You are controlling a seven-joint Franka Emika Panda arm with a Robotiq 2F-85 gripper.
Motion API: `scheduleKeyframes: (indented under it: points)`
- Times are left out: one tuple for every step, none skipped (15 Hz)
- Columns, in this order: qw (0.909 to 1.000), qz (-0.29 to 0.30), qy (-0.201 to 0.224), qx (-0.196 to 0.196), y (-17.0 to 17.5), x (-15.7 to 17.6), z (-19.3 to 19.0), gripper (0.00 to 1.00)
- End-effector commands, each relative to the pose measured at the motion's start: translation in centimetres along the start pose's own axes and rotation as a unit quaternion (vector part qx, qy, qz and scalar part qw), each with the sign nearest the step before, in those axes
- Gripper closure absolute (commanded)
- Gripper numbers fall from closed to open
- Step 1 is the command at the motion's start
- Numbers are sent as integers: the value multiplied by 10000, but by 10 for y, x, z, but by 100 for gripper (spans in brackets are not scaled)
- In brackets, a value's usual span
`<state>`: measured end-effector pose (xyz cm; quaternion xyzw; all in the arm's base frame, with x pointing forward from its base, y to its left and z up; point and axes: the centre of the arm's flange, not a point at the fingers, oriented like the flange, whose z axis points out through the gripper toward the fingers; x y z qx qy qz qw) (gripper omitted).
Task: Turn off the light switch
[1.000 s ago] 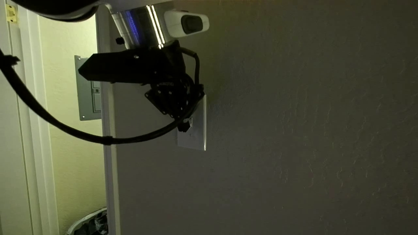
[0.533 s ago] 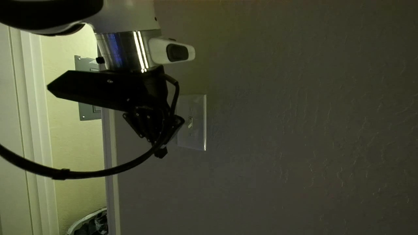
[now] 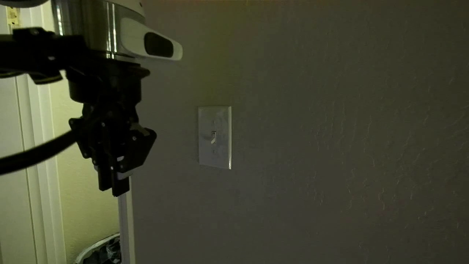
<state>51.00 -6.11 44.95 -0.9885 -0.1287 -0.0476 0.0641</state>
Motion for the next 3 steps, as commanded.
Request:
scheduleKeyframes:
  points:
    - [10000,6,-50,-19,-1,-3,-2,67]
    - [10000,13,-59,-31,-2,-5,-4,61]
    - [10000,17,-60,-32,-3,-6,-4,56]
